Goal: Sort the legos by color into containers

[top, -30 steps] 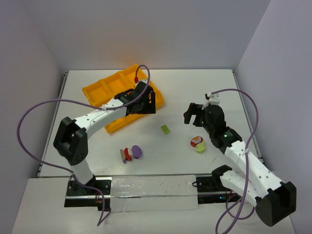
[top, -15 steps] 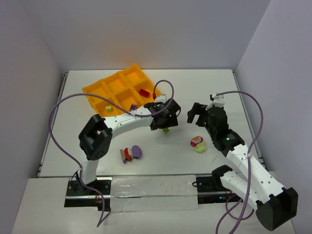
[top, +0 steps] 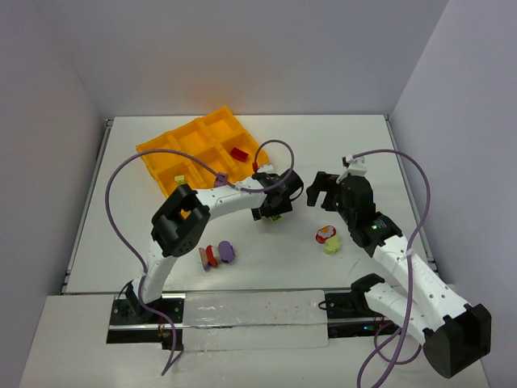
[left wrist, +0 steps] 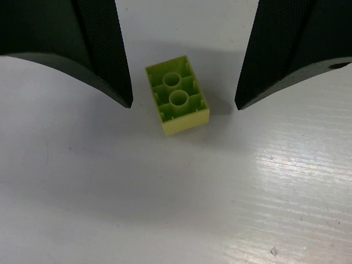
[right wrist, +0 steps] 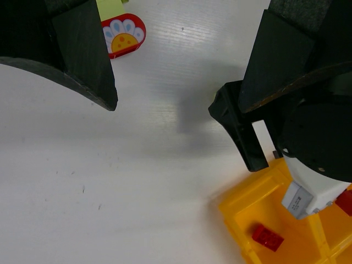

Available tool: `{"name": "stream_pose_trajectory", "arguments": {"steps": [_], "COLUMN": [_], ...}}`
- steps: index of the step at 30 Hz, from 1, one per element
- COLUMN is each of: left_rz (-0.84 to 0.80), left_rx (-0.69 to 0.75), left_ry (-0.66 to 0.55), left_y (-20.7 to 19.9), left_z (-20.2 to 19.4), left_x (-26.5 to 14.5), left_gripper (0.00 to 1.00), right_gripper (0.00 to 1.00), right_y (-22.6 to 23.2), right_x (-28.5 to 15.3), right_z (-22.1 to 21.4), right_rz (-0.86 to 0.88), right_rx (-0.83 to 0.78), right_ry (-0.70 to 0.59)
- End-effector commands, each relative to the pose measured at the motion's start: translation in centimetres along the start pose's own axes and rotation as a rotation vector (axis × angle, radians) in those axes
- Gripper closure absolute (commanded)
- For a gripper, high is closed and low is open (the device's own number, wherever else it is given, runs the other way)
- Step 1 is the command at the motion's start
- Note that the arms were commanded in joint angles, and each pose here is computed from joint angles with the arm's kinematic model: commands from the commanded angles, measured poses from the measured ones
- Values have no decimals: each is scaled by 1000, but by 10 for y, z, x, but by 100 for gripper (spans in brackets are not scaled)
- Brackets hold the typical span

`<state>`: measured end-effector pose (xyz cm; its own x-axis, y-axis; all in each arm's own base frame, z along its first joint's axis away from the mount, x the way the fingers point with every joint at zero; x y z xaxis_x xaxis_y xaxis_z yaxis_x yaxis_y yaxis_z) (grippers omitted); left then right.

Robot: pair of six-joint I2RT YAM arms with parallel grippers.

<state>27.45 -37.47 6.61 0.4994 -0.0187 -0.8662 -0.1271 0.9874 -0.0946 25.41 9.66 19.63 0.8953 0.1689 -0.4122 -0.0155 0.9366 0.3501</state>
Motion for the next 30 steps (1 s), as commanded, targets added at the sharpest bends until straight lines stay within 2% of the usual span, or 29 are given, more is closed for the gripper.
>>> {"name": "stream_pose_trajectory", "arguments": {"steps": [1, 3, 4, 5, 6, 8, 12, 14, 18, 22, 25, 30], "left_rz": [2, 16, 24, 23, 13, 4, 24, 28, 31, 36, 83, 125], "left_rx": [-24, -22, -18, -12, -14, -9, -21, -38, -133, -238, -304, -402], "left_ry": [-26, -29, -29, -33, -35, -44, -104, -127, -219, -285, -309, -281], "left_y": [-8, -6, -5, -5, -5, -4, 13, 27, 77, 131, 179, 238], "left_z": [6, 7, 7, 8, 11, 15, 37, 52, 99, 130, 142, 154], "left_x": [0, 1, 1, -1, -5, -14, -37, -47, -84, -105, -105, -79], "left_gripper": [33, 47, 50, 62, 67, 84, 97, 98, 98, 98, 96, 91], "right_gripper": [2, 2, 2, 2, 2, 2, 2, 2, 2, 2, 2, 2], "right_y": [9, 10, 10, 9, 9, 8, 8, 8, 10, 12, 14, 17], "right_x": [-2, -2, -2, -2, -2, -3, -6, -5, -5, -4, -3, -1], "right_z": [19, 19, 18, 19, 20, 21, 26, 26, 24, 23, 23, 21], "right_rz": [34, 37, 36, 34, 29, 24, 18, 19, 34, 48, 56, 76], "right_rx": [19, 21, 22, 23, 28, 31, 28, 23, 23, 32, 32, 36], "right_ry": [-52, -50, -50, -54, -58, -67, -86, -80, -67, -70, -65, -55]}}
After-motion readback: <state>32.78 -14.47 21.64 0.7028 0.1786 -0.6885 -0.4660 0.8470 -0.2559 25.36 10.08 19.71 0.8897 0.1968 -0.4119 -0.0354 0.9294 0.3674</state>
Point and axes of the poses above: each gripper's point midway between its finger pads, its own x axis out along the fingers, its own y axis along the line the jaws close on, z = x × y, the point moved 4 cm from there along -x, back along the fingers, and after that the axes turned 4 degrees about x, right-handed, at the moved point
